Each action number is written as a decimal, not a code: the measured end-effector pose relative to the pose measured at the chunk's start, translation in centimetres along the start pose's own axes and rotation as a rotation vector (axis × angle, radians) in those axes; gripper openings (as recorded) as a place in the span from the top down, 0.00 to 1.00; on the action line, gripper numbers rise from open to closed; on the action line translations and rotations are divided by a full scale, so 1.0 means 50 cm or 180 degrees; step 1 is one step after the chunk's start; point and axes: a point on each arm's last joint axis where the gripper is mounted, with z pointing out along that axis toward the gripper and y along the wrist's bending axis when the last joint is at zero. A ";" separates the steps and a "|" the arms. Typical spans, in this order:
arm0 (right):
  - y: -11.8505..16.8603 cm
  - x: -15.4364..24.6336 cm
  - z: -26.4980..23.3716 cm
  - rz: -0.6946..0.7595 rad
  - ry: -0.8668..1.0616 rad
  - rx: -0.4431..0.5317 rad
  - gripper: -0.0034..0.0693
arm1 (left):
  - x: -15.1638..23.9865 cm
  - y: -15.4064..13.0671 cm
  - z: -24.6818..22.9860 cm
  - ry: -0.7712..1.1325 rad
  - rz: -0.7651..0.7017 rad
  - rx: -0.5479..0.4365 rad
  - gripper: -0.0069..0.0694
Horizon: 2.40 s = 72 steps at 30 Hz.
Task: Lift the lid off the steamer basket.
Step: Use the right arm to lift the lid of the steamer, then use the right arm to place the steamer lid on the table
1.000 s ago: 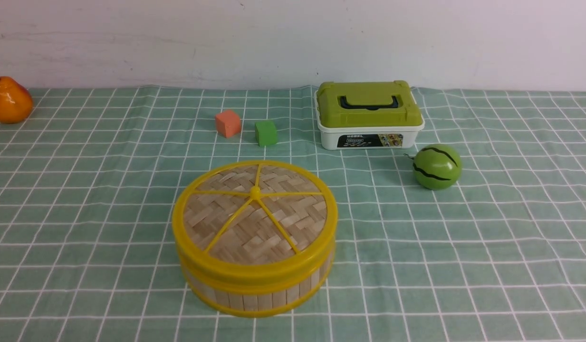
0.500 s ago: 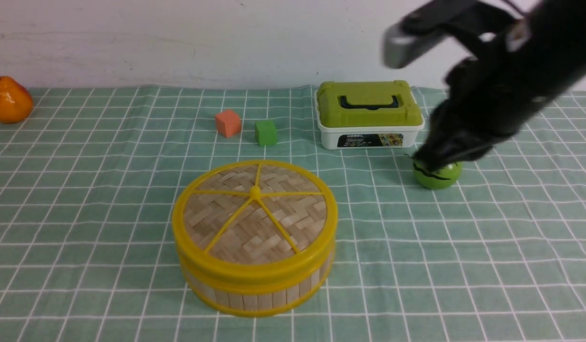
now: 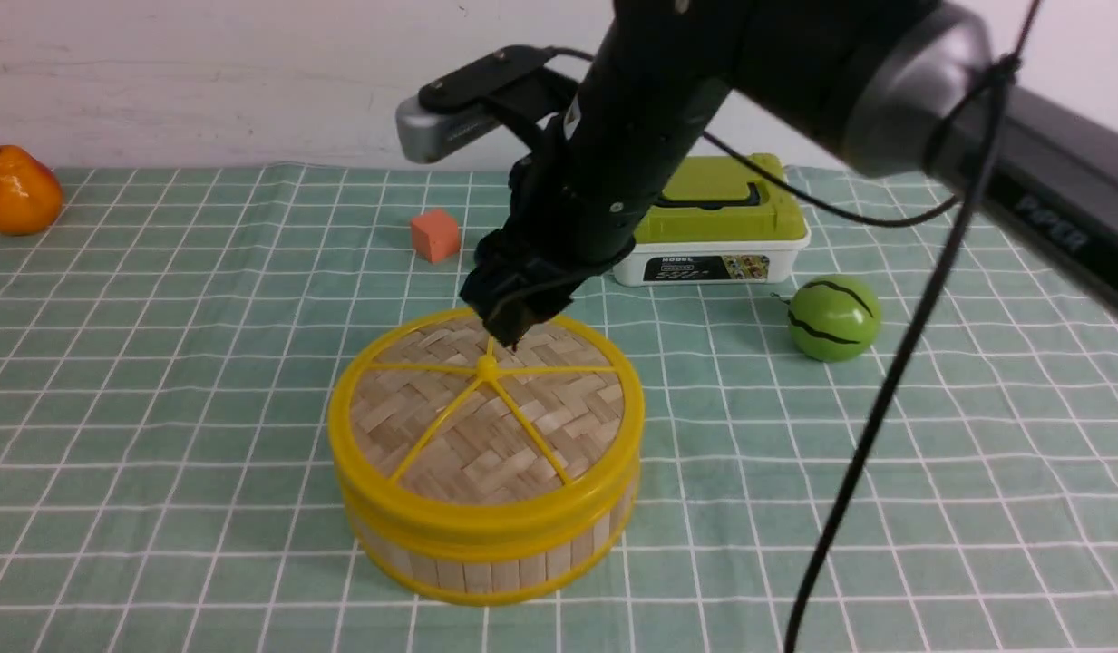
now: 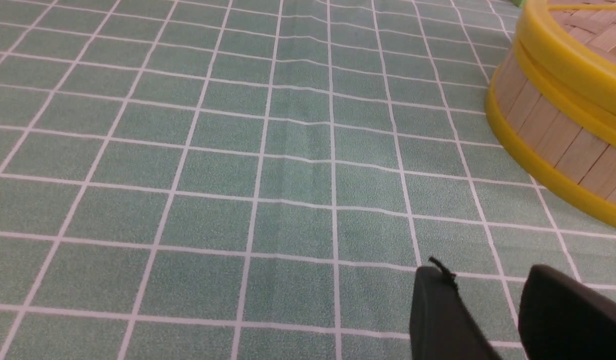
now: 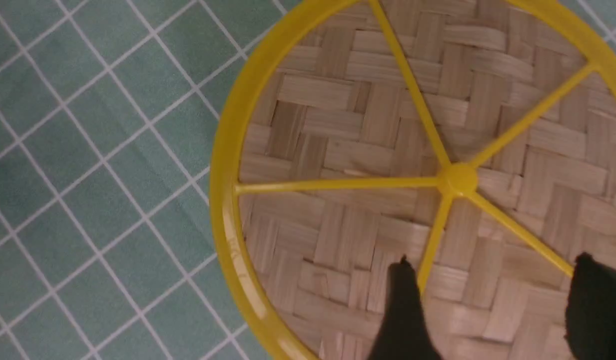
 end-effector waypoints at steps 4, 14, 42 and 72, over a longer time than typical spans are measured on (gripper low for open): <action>-0.013 -0.004 0.065 0.0108 -0.0026 0.0003 0.30 | 0.000 0.000 0.000 0.0000 0.0000 0.0000 0.60; -0.036 -0.007 0.155 0.0347 -0.0154 0.0087 0.44 | 0.000 0.000 0.000 0.0000 0.0000 0.0000 0.60; -0.050 0.010 -0.204 0.0180 -0.0524 0.0642 0.84 | 0.000 0.000 0.000 0.0000 0.0000 0.0000 0.60; -0.228 0.399 0.061 0.1449 -0.0426 0.1162 0.74 | 0.000 0.000 0.000 0.0000 0.0000 0.0000 0.60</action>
